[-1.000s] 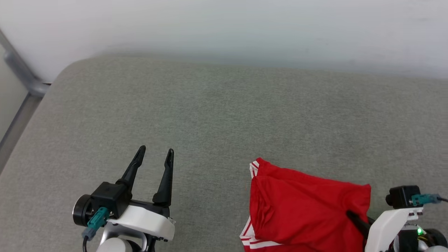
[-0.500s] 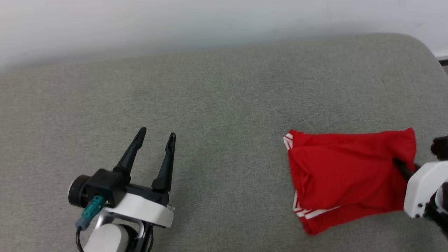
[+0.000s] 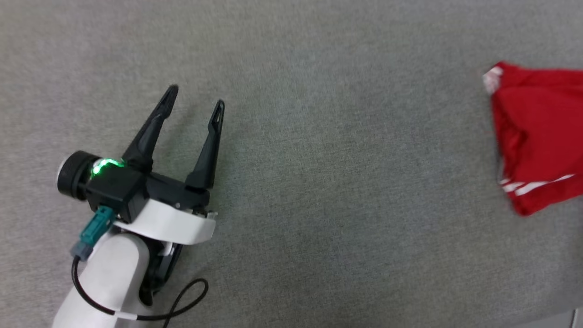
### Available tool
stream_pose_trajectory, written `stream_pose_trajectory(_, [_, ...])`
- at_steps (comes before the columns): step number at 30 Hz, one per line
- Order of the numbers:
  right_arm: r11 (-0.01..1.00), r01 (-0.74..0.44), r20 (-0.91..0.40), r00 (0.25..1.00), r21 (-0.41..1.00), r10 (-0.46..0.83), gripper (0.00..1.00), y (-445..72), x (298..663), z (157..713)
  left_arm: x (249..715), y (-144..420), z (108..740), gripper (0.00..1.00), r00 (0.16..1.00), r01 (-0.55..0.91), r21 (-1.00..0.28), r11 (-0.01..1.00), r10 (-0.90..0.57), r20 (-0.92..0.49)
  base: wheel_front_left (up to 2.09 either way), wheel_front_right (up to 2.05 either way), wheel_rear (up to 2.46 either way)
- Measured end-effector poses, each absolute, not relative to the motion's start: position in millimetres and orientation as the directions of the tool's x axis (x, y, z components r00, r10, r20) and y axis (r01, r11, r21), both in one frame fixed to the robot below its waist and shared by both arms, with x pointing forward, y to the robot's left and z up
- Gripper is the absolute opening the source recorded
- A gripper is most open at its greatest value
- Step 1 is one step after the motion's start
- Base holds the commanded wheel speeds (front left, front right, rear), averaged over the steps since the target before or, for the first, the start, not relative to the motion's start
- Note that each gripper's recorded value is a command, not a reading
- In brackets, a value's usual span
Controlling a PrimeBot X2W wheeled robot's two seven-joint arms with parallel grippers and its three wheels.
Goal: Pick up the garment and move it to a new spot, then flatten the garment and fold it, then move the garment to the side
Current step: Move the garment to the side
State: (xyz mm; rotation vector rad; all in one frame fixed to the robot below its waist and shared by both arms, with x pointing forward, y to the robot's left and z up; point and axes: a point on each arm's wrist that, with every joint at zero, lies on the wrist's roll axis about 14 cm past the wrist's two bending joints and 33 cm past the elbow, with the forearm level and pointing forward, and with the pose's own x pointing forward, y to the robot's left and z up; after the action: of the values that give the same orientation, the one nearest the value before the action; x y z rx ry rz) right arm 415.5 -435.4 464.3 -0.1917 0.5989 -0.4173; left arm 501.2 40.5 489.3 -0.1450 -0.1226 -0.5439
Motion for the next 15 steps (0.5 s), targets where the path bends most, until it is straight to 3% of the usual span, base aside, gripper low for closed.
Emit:
stream_pose_trajectory(1, [0.837,0.406,-0.486,0.684,-0.365,-0.544,0.00,-476,422,462,520,38,470,1.00,0.842,0.535,-0.113,0.837,-0.519,0.148,0.00,0.00,0.00])
stream_pose_trajectory(4, [0.826,0.417,-0.476,0.677,-0.380,-0.561,0.00,-481,431,451,525,40,456,1.00,0.846,0.532,-0.120,0.838,-0.518,0.129,0.00,0.00,0.00])
stream_pose_trajectory(5, [0.824,0.410,-0.482,0.672,-0.392,-0.563,0.06,-481,434,446,526,41,451,1.00,0.848,0.529,-0.120,0.840,-0.517,0.118,0.00,0.00,0.00])
stream_pose_trajectory(6, [0.825,0.413,-0.488,0.668,-0.385,-0.562,0.40,-480,436,439,526,42,447,1.00,0.850,0.527,-0.120,0.842,-0.516,0.109,0.00,0.00,0.00])
stream_pose_trajectory(7, [0.827,0.418,-0.500,0.660,-0.376,-0.561,0.81,-479,436,432,526,44,444,1.00,0.852,0.523,-0.121,0.843,-0.514,0.103,0.00,0.00,0.00])
stream_pose_trajectory(8, [0.829,0.415,-0.507,0.657,-0.375,-0.558,1.00,-477,436,426,526,45,443,1.00,0.853,0.521,-0.120,0.845,-0.512,0.098,0.00,0.00,0.00])
stream_pose_trajectory(15, [0.780,0.470,-0.367,0.698,-0.412,-0.615,1.00,-492,434,446,522,50,448,1.00,0.863,0.505,-0.120,0.855,-0.497,0.094,0.00,0.00,0.00])
